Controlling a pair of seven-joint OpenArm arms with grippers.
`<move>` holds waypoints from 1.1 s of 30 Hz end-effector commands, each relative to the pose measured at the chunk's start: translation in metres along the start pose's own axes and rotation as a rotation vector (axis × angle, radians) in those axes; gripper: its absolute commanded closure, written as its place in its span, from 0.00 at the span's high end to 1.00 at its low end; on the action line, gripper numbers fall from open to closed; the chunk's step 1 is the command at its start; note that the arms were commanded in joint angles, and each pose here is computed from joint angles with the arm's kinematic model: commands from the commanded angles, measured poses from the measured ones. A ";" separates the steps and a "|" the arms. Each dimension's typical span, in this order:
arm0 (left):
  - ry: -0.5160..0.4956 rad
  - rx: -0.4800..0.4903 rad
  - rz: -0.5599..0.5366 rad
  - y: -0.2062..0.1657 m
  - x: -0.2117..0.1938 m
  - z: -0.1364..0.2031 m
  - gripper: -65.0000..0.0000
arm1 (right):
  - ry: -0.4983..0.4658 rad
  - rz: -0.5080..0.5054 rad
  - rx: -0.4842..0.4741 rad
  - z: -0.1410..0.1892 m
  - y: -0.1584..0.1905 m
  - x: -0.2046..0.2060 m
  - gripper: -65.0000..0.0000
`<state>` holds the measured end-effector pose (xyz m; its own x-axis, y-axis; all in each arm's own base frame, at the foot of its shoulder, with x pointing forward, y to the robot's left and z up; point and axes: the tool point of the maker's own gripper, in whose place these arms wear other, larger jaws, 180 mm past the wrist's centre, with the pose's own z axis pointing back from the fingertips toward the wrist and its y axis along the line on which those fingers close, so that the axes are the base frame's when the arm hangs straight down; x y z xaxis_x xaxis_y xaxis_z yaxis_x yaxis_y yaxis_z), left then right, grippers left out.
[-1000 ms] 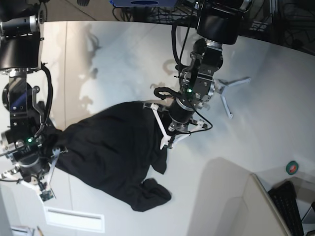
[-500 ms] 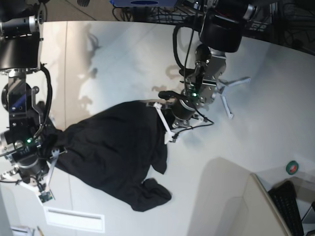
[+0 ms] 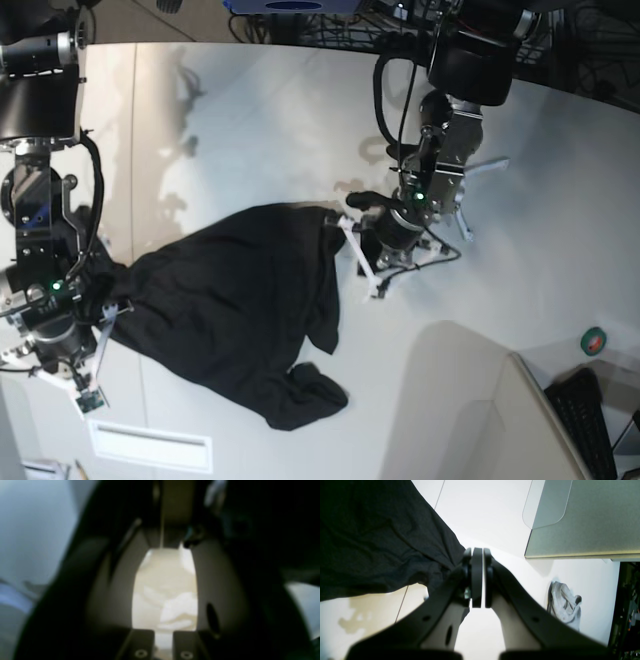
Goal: Layout the t-shirt on the table in an organized manner, then fold the t-shirt properly
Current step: 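Drag the held shirt edge away from the right gripper with the left gripper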
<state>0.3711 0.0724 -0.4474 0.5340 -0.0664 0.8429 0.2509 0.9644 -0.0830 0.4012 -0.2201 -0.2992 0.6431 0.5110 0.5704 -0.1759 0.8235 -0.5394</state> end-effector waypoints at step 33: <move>0.134 -0.166 -0.100 -0.030 -0.051 -0.001 0.00 | 0.005 -0.049 -0.074 0.010 -0.033 0.001 0.00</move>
<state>0.3382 0.0404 -0.4840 0.5803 -0.1687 0.7967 0.4239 0.8979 -0.1187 0.3906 -0.2403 -0.2923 0.6864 0.4586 0.5644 -0.1156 0.8351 -0.5379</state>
